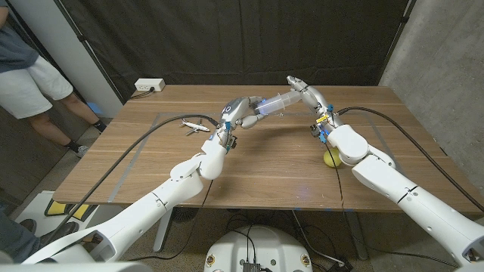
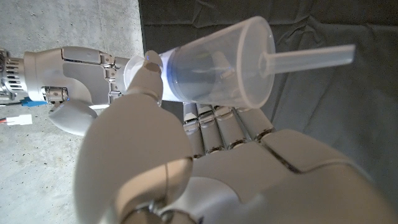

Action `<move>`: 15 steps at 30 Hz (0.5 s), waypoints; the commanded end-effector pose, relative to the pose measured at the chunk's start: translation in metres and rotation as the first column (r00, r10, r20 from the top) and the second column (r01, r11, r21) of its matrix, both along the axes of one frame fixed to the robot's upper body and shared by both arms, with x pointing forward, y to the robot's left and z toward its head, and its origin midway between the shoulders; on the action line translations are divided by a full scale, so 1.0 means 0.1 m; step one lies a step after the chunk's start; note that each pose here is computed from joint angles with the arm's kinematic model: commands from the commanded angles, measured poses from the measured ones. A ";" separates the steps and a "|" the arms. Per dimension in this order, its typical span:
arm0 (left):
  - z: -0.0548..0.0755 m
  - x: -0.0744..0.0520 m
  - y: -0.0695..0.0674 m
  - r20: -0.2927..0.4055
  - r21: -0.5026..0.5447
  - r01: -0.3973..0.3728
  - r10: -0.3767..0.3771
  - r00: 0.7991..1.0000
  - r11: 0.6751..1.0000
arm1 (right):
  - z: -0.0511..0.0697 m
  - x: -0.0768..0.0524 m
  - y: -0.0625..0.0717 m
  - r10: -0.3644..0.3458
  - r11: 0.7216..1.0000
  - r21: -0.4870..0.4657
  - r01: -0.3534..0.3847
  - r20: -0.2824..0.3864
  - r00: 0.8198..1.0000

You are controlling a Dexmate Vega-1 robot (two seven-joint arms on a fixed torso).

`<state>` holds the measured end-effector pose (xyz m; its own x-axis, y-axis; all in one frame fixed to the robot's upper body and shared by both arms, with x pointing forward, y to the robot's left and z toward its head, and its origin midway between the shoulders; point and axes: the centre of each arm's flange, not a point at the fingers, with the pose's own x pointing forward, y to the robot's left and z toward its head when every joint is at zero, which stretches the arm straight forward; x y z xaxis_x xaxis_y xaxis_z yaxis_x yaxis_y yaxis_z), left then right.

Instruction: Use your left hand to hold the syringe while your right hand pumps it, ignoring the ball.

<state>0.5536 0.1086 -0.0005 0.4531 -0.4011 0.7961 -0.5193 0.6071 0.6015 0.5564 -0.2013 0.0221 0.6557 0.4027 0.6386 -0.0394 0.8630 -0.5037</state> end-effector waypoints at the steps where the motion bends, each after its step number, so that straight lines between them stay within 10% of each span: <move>1: 0.01 -0.04 -0.06 0.009 0.006 0.011 -0.011 1.000 1.000 | -0.06 -0.04 0.05 0.015 1.000 -0.011 -0.015 -0.009 1.000; 15: 0.03 -0.07 -0.11 0.025 0.015 0.013 -0.014 1.000 1.000 | -0.11 -0.05 0.13 0.037 0.999 -0.034 -0.038 -0.029 0.999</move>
